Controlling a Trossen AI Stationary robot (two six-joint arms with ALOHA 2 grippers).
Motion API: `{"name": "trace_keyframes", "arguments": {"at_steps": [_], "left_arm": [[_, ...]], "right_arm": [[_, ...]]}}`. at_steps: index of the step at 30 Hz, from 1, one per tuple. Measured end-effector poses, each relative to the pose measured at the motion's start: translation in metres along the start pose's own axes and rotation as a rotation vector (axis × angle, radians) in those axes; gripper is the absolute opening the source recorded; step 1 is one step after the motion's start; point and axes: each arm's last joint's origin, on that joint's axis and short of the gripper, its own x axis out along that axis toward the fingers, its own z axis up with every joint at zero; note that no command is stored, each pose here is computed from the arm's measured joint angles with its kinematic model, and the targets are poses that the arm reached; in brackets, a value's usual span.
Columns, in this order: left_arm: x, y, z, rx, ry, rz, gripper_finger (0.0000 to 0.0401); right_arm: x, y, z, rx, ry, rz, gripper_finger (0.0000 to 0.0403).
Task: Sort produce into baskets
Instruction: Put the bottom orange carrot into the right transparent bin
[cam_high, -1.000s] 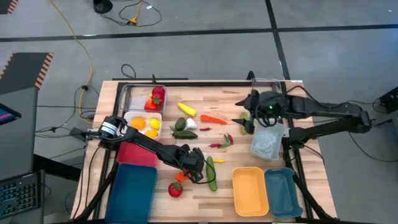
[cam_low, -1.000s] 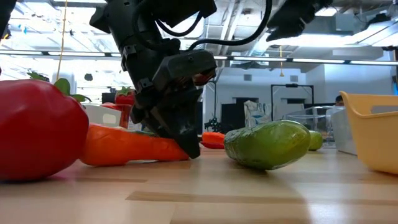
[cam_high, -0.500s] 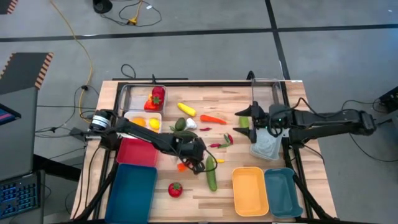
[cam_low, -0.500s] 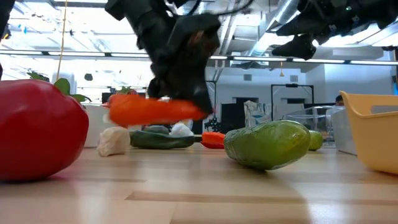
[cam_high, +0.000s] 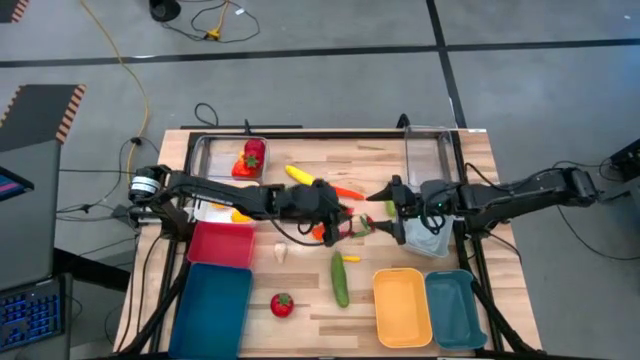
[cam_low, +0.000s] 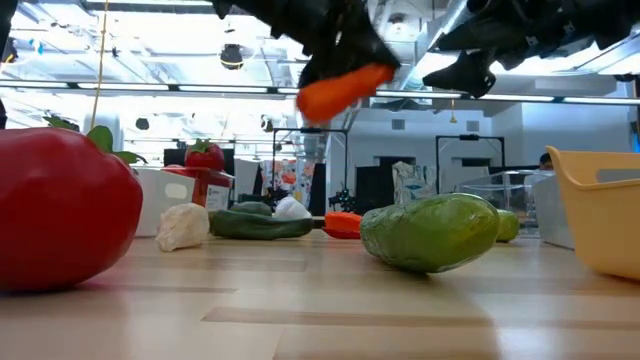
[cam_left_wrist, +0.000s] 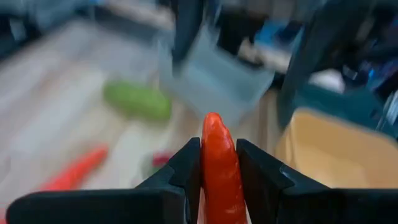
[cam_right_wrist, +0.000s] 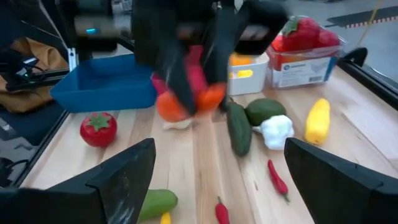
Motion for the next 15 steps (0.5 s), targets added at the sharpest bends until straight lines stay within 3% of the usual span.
{"name": "trace_keyframes", "arguments": {"at_steps": [7,15], "left_arm": [[-0.006,-0.006,0.026,0.101,-0.252,-0.061,0.008],[-0.007,-0.008,0.033,0.106,-0.338,-0.06,0.008]], "right_arm": [[0.018,0.003,0.003,0.005,-0.082,0.019,0.0382],[0.04,0.006,0.007,0.015,-0.219,0.043,0.0382]]}}
